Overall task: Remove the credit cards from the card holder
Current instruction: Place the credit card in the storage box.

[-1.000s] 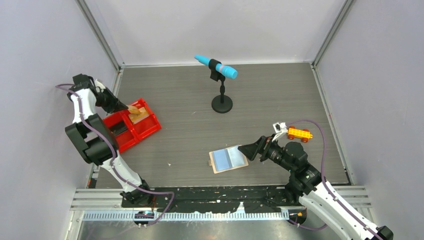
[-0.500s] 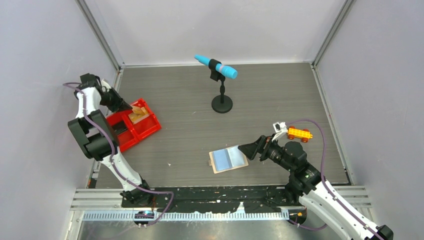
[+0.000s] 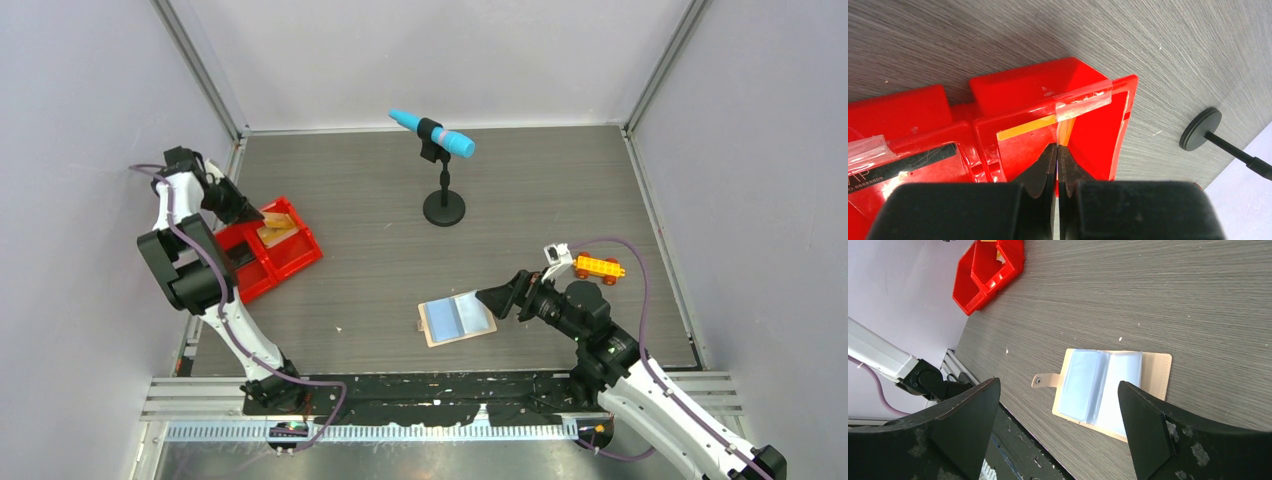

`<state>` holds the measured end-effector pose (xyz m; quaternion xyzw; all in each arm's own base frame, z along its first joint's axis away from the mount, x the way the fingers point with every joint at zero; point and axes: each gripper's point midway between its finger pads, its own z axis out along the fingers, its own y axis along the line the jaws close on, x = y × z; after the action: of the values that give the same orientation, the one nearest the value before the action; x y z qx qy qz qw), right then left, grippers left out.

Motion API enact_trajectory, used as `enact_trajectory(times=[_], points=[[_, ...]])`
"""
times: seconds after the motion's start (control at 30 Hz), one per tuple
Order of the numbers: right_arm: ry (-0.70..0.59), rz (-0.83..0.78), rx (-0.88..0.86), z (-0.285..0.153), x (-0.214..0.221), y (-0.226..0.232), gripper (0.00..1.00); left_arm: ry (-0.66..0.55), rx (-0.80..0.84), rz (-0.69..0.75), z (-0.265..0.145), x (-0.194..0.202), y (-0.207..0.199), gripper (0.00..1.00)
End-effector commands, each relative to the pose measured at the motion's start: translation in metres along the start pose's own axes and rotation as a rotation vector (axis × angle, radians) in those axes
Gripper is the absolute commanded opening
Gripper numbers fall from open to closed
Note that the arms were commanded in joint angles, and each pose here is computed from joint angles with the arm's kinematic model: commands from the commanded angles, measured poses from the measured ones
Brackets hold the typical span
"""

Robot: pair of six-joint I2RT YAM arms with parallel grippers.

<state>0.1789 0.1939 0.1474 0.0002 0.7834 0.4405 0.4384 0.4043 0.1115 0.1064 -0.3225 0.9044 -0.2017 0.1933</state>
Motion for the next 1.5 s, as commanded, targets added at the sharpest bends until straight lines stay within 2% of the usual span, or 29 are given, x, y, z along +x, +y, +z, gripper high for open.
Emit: enact_trajectory(times=[0.0, 0.63, 0.83, 1.03, 1.2, 1.47], points=[[-0.075, -0.033, -0.039, 0.002, -0.025, 0.016, 0.95, -0.051, -0.001, 0.045, -0.005, -0.019, -0.006, 0.05], [-0.090, -0.038, -0.062, 0.001, -0.031, 0.024, 0.95, -0.044, 0.003, 0.070, -0.006, -0.023, -0.015, 0.26], [-0.101, -0.037, -0.066, -0.002, -0.036, 0.028, 0.95, -0.052, 0.002, 0.082, -0.013, -0.029, -0.027, 0.31], [-0.077, -0.021, -0.038, -0.003, -0.033, 0.025, 0.95, -0.083, 0.052, 0.100, -0.029, -0.027, -0.055, 0.34], [-0.039, -0.002, 0.002, 0.000, -0.028, 0.019, 0.95, -0.092, 0.127, 0.153, -0.038, -0.002, -0.092, 0.34], [0.079, -0.004, 0.111, 0.001, -0.011, 0.001, 0.96, -0.087, 0.276, 0.249, -0.049, 0.074, -0.144, 0.35]])
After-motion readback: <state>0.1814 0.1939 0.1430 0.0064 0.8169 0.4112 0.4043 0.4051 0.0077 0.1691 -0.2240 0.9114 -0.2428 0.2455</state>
